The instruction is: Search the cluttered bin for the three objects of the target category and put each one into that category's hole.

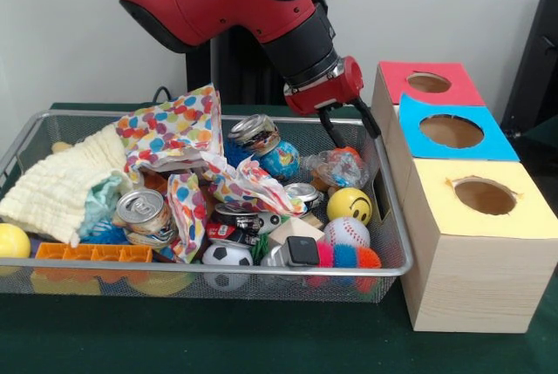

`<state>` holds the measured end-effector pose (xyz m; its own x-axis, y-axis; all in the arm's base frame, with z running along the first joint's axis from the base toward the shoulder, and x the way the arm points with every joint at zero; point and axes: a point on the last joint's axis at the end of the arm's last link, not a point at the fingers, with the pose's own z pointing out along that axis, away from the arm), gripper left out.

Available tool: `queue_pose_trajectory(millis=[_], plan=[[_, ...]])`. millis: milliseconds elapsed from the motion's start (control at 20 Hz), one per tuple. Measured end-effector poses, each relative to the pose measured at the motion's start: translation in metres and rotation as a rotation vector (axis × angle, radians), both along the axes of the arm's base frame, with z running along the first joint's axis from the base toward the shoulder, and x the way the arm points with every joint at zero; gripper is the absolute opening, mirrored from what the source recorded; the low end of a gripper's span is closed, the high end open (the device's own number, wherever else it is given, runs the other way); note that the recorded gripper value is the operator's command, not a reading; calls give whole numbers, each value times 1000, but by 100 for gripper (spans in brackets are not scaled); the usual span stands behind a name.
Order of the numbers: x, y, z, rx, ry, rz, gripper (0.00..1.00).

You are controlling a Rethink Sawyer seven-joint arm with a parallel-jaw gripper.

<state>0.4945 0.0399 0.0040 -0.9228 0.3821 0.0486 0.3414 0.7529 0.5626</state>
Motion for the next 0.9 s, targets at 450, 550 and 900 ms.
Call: queue_pose_trajectory(millis=[450,550,900], plan=[[7,-4,-1,-7,-10,-8,100],[8,-5,-2,-9,-12,-10,100],[17,-10,-3,-18,-24,-21,100]])
